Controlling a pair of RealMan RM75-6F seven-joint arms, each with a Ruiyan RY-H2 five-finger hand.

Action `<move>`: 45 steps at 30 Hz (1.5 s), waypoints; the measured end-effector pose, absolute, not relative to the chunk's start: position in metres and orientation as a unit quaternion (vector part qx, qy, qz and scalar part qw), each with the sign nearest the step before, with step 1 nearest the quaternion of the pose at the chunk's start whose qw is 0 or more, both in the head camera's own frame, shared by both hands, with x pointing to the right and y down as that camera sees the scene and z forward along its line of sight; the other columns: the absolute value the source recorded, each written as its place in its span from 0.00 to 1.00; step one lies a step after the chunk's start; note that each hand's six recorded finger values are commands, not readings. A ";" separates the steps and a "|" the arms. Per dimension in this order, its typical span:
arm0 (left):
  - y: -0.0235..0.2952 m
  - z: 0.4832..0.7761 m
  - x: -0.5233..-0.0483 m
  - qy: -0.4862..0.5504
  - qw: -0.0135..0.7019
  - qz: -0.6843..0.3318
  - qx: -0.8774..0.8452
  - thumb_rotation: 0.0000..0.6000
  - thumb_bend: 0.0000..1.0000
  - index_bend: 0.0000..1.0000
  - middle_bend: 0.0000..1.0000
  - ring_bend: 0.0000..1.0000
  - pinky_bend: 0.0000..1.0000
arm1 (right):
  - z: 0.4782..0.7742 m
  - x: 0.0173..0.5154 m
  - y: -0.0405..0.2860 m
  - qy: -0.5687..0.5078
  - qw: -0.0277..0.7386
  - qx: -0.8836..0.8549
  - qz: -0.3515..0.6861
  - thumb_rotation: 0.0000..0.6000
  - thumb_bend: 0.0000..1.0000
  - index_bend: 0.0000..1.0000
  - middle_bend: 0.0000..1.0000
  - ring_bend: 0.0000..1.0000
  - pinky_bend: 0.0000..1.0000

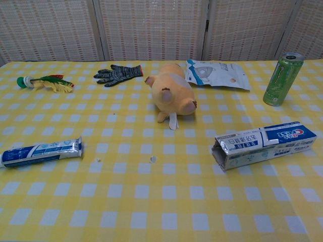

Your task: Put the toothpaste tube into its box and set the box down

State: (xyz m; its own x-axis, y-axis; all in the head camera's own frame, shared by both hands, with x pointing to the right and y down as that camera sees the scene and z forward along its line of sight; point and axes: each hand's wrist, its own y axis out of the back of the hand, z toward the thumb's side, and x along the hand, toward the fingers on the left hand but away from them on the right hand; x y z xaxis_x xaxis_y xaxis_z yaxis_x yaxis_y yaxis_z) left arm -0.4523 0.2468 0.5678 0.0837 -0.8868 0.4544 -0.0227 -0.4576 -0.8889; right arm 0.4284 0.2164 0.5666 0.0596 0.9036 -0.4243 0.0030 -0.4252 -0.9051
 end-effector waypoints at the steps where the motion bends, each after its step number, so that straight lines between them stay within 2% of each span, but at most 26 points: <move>1: 0.247 0.568 -0.452 0.358 0.376 -0.574 -0.633 1.00 0.19 0.00 0.00 0.00 0.00 | 0.567 0.428 0.216 -0.368 0.389 -0.615 0.579 1.00 0.31 0.00 0.00 0.00 0.00; 7: 0.248 0.571 -0.446 0.354 0.375 -0.567 -0.642 1.00 0.19 0.00 0.00 0.00 0.00 | 0.563 0.427 0.217 -0.373 0.392 -0.615 0.573 1.00 0.32 0.00 0.00 0.00 0.00; 8: 0.249 0.572 -0.444 0.355 0.375 -0.564 -0.645 1.00 0.19 0.00 0.02 0.01 0.02 | 0.561 0.427 0.218 -0.375 0.393 -0.616 0.571 1.00 0.32 0.00 0.00 0.00 0.00; 10: 0.250 0.572 -0.438 0.360 0.374 -0.551 -0.654 1.00 0.20 0.02 0.11 0.09 0.14 | 0.558 0.426 0.219 -0.377 0.394 -0.618 0.566 1.00 0.32 0.00 0.00 0.00 0.00; 12: 0.250 0.573 -0.430 0.366 0.376 -0.537 -0.661 1.00 0.20 0.08 0.32 0.29 0.40 | 0.555 0.426 0.221 -0.379 0.396 -0.618 0.564 1.00 0.32 0.00 0.00 0.00 0.00; 13: 0.251 0.574 -0.424 0.369 0.378 -0.527 -0.666 1.00 0.20 0.11 0.42 0.39 0.50 | 0.555 0.426 0.222 -0.378 0.395 -0.618 0.564 1.00 0.32 0.00 0.00 0.00 0.00; 15: 0.250 0.576 -0.414 0.372 0.378 -0.512 -0.676 1.00 0.20 0.20 0.69 0.62 0.69 | 0.556 0.426 0.222 -0.377 0.394 -0.620 0.564 1.00 0.32 0.00 0.00 0.00 0.00; 16: 0.249 0.577 -0.409 0.374 0.373 -0.504 -0.683 1.00 0.20 0.23 0.78 0.71 0.76 | 0.557 0.425 0.223 -0.376 0.394 -0.621 0.564 1.00 0.32 0.00 0.00 0.00 0.00; 17: 0.248 0.578 -0.405 0.377 0.367 -0.498 -0.689 1.00 0.20 0.31 0.90 0.84 0.88 | 0.558 0.425 0.223 -0.374 0.393 -0.622 0.564 1.00 0.31 0.00 0.00 0.00 0.00; 18: 0.247 0.579 -0.401 0.381 0.360 -0.492 -0.695 1.00 0.20 0.37 0.97 0.93 0.95 | 0.559 0.424 0.223 -0.372 0.393 -0.624 0.564 1.00 0.31 0.00 0.00 0.00 0.00; 19: 0.246 0.580 -0.396 0.386 0.349 -0.486 -0.702 1.00 0.20 0.41 1.00 0.98 0.99 | 0.559 0.424 0.223 -0.371 0.393 -0.624 0.564 1.00 0.31 0.00 0.00 0.00 0.00; 21: 0.244 0.582 -0.389 0.387 0.340 -0.483 -0.708 1.00 0.21 0.48 1.00 1.00 1.00 | 0.560 0.423 0.223 -0.369 0.393 -0.625 0.564 1.00 0.32 0.00 0.00 0.00 0.00; 24: 0.243 0.587 -0.382 0.372 0.343 -0.496 -0.705 1.00 0.21 0.49 1.00 1.00 1.00 | 0.562 0.422 0.223 -0.366 0.393 -0.626 0.566 1.00 0.32 0.00 0.00 0.00 0.00; 32: 0.239 0.620 -0.365 0.325 0.332 -0.565 -0.682 1.00 0.22 0.45 1.00 1.00 1.00 | 0.566 0.422 0.222 -0.362 0.387 -0.627 0.571 1.00 0.32 0.00 0.00 0.00 0.00; 45: 0.216 0.679 -0.333 0.292 0.291 -0.592 -0.692 1.00 0.22 0.44 1.00 1.00 1.00 | 0.572 0.426 0.217 -0.359 0.377 -0.625 0.582 1.00 0.31 0.00 0.00 0.00 0.00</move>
